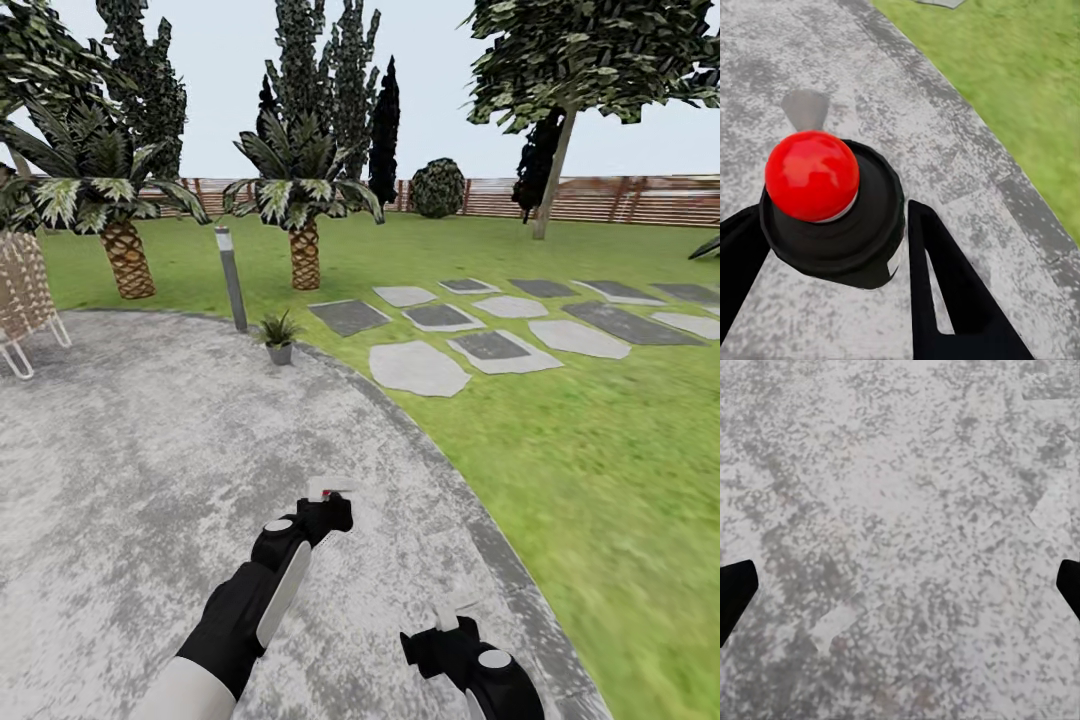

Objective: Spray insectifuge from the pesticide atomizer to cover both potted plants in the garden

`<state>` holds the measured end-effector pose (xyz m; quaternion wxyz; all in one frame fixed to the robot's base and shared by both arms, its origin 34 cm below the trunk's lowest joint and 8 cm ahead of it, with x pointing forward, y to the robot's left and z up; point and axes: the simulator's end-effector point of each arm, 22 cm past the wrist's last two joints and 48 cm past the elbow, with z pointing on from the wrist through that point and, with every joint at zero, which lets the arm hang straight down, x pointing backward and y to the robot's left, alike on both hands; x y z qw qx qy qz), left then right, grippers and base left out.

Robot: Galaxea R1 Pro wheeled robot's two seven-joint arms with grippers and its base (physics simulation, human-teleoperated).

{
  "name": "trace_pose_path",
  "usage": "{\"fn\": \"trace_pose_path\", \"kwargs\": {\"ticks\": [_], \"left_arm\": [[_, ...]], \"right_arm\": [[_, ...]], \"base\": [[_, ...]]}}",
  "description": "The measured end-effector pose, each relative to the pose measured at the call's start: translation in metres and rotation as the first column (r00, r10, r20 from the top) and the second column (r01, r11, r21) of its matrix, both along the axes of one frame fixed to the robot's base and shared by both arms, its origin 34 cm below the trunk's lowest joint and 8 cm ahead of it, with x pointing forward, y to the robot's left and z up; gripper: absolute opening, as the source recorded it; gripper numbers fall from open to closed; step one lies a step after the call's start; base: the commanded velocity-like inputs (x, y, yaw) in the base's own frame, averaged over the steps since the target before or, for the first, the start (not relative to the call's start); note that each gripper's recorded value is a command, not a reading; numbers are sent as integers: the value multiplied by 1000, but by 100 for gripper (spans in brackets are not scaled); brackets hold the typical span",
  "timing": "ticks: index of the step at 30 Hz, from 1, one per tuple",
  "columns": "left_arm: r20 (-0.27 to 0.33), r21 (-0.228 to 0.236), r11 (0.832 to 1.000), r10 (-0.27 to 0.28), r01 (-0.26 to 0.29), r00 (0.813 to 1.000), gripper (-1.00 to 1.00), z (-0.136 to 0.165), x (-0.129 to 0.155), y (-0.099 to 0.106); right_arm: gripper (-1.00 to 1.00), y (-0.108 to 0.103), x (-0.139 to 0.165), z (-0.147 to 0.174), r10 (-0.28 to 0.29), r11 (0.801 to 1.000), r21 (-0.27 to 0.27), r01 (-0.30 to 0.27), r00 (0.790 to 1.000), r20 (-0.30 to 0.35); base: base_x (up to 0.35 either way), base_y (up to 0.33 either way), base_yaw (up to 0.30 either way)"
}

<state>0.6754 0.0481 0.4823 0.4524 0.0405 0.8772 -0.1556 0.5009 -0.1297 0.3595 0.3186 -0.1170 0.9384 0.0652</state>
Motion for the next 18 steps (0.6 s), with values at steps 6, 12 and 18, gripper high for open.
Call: {"fn": "trace_pose_path", "kwargs": {"ticks": [6, 12, 18], "left_arm": [[-6, 0, 1000, 0, 0, 1000, -100, -3, 0, 0], [-10, 0, 1000, -1, 1, 1000, -100, -6, -1, 0], [-14, 0, 1000, -1, 1, 1000, -100, -8, -1, 0]], "right_arm": [[100, 0, -1, -2, 0, 1000, 0, 0, 1000, -4], [100, 0, -1, -4, -1, 1000, 2, 1, 1000, -9], [100, 0, -2, -5, -2, 1000, 4, 2, 1000, -13]], "base": [[308, 183, 245], [308, 183, 245], [308, 175, 244]]}}
